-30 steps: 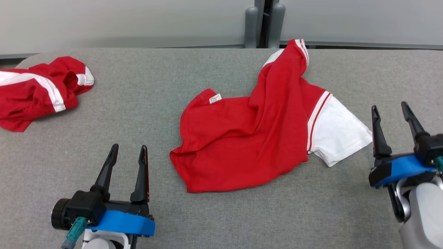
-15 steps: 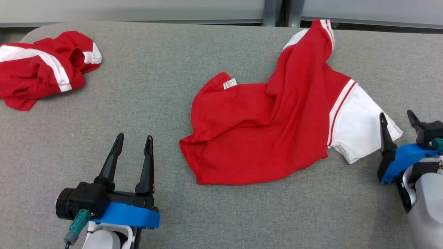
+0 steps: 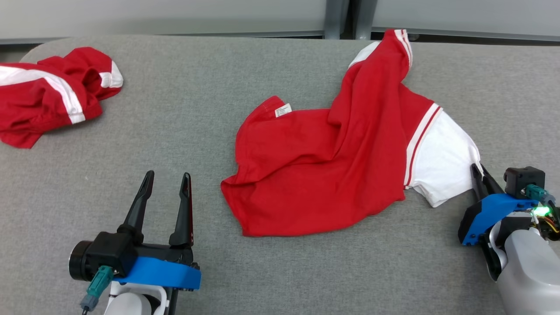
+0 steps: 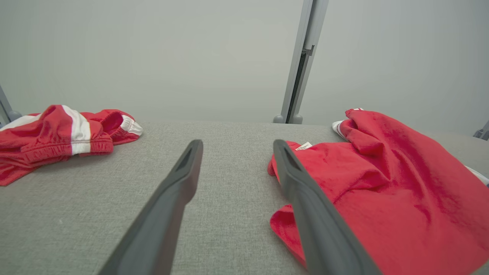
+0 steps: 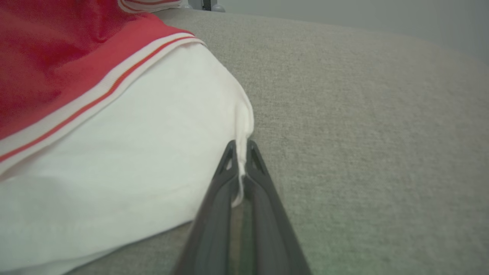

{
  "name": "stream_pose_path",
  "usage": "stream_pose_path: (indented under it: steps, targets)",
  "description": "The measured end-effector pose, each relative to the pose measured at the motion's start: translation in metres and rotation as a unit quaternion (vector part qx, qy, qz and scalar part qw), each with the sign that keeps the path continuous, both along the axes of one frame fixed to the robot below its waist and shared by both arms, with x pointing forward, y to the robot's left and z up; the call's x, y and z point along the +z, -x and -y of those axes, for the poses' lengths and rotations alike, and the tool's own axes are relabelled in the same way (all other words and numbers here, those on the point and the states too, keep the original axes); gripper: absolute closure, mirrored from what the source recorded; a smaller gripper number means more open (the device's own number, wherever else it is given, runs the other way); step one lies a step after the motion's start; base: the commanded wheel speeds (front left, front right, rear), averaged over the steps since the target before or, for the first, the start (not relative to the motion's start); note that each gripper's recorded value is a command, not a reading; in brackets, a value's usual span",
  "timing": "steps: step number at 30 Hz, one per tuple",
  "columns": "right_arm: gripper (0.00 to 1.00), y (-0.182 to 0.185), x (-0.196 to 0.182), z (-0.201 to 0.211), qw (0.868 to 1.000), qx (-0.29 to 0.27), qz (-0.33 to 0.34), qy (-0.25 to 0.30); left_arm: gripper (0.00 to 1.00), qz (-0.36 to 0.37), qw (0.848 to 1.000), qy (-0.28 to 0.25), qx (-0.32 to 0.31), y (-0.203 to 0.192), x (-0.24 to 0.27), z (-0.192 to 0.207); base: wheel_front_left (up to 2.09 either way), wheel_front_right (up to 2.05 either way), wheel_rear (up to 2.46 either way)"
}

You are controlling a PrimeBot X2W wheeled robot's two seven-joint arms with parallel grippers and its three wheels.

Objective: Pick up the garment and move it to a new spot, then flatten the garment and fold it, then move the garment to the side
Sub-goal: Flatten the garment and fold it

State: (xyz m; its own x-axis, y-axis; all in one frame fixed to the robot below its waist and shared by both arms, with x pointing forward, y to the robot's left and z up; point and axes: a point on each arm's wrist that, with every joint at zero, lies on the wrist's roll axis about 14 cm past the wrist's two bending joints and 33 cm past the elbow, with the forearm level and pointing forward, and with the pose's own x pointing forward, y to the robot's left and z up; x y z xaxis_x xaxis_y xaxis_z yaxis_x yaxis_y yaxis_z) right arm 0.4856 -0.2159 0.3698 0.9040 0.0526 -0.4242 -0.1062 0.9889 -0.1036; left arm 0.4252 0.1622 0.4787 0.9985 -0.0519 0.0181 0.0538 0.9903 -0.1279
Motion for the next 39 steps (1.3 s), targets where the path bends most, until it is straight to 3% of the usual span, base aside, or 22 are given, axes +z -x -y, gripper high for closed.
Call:
stream_pose_path:
  steps: [8,15,24,30,31,33,39]
  targets:
    - [1.00,0.015,0.037,0.016,0.998,-0.023,0.064,-0.015,0.00,0.005,1.000,0.001,-0.017,0.008,0.005,0.012,0.00,0.00,0.00]
    - [1.00,0.066,0.053,0.035,0.993,-0.056,0.101,-0.033,0.00,0.011,0.999,0.007,-0.044,0.013,0.010,0.030,0.00,0.00,0.00]
    - [1.00,0.140,0.057,0.076,0.988,-0.131,0.079,-0.034,0.00,0.016,0.997,0.012,-0.079,0.011,0.014,0.055,0.00,0.00,0.00]
    - [1.00,0.174,0.046,0.085,0.985,-0.167,0.028,-0.044,0.00,0.013,0.996,0.014,-0.089,0.009,0.011,0.061,0.00,0.00,0.00]
    - [0.78,0.176,0.046,0.084,0.984,-0.169,0.028,-0.046,0.00,0.013,0.996,0.014,-0.089,0.009,0.011,0.061,0.00,0.00,0.00]
    - [0.00,0.173,0.055,0.085,0.984,-0.166,0.042,-0.039,0.00,0.013,0.996,0.015,-0.090,0.010,0.011,0.062,0.00,0.00,0.00]
    - [0.00,0.153,0.093,0.080,0.983,-0.142,0.119,-0.001,0.00,0.017,0.997,0.013,-0.080,0.013,0.015,0.054,0.00,0.00,0.00]
